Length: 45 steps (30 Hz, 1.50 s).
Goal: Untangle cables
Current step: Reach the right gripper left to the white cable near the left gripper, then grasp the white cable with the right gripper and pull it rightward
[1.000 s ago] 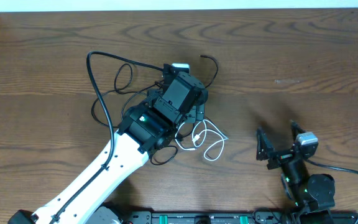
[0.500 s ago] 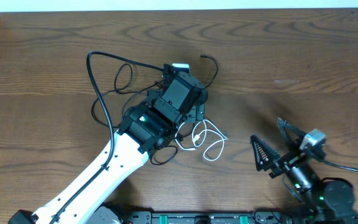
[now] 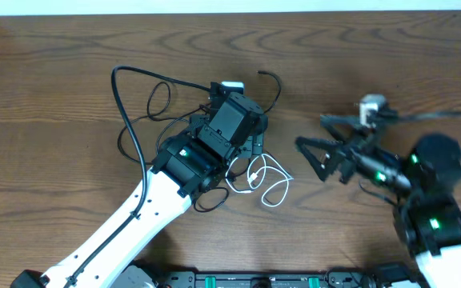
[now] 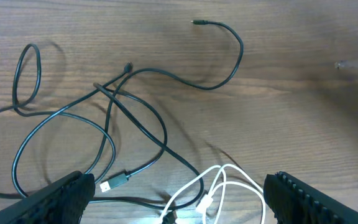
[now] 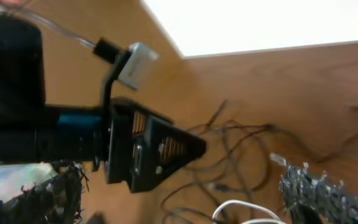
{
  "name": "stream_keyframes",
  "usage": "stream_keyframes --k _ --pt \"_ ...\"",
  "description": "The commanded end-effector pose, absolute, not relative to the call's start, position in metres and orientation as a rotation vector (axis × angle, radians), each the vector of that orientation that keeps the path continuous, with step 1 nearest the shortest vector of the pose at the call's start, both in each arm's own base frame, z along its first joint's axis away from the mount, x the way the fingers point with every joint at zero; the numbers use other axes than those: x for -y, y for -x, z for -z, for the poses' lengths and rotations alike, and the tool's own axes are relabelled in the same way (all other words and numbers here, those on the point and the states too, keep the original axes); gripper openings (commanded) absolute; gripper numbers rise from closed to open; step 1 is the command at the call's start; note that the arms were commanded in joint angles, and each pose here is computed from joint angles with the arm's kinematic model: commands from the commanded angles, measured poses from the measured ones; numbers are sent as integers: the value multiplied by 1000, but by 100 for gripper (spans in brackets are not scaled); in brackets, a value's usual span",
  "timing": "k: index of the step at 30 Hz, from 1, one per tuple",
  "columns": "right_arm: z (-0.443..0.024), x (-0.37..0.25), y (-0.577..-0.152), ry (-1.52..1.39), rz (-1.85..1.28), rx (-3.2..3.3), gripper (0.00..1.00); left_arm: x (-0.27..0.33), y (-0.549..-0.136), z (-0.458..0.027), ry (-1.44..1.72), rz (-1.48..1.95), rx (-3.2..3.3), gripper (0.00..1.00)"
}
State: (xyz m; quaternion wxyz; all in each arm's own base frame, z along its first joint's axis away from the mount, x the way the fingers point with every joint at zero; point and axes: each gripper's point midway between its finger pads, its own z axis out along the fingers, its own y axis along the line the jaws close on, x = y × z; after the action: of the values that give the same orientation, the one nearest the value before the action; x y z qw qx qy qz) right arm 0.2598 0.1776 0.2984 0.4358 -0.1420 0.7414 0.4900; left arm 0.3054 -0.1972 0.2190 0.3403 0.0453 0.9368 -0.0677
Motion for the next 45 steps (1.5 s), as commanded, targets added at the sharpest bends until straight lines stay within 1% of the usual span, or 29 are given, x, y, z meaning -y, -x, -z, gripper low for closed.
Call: stream_keyframes --k 1,2,3,4,6,9,15,21,30,33,40,45 --pt "-293 -200 -244 494 -1443 -1876 75 194 -309 -226 -108 160 -2418 93" --pt "-284 -204 -246 487 -1466 -1910 56 194 -309 -226 -108 160 -2418 92" --pt "-273 -208 -248 480 -1488 -1948 43 194 -308 -226 -109 161 -2418 92" --pt "-258 -216 -249 469 -1515 -2007 40 194 -309 -226 -108 161 -2418 92" --pt "-242 -227 -247 469 -1546 -2072 43 194 -309 -226 -108 161 -2418 93" --pt "-214 -243 -247 425 -1553 -2194 45 194 -309 -226 -108 160 -2418 93" --pt "-157 -263 -253 152 -1429 -2470 52 194 -309 -226 -109 160 -2418 92" --pt "-125 -271 -261 -95 -1317 -2581 55 194 -309 -226 -108 160 -2418 93" --pt "-102 -301 -274 -211 -1314 -2564 54 194 -309 -226 -108 160 -2418 92" --pt "-90 -307 -278 -262 -1318 -2572 53 194 -309 -226 -108 161 -2418 93" --pt "-72 -324 -294 -238 -1367 -2512 49 194 -309 -226 -108 160 -2418 92" --pt "-47 -322 -295 -331 -1326 -2561 47 194 -309 -226 -108 160 -2418 92"
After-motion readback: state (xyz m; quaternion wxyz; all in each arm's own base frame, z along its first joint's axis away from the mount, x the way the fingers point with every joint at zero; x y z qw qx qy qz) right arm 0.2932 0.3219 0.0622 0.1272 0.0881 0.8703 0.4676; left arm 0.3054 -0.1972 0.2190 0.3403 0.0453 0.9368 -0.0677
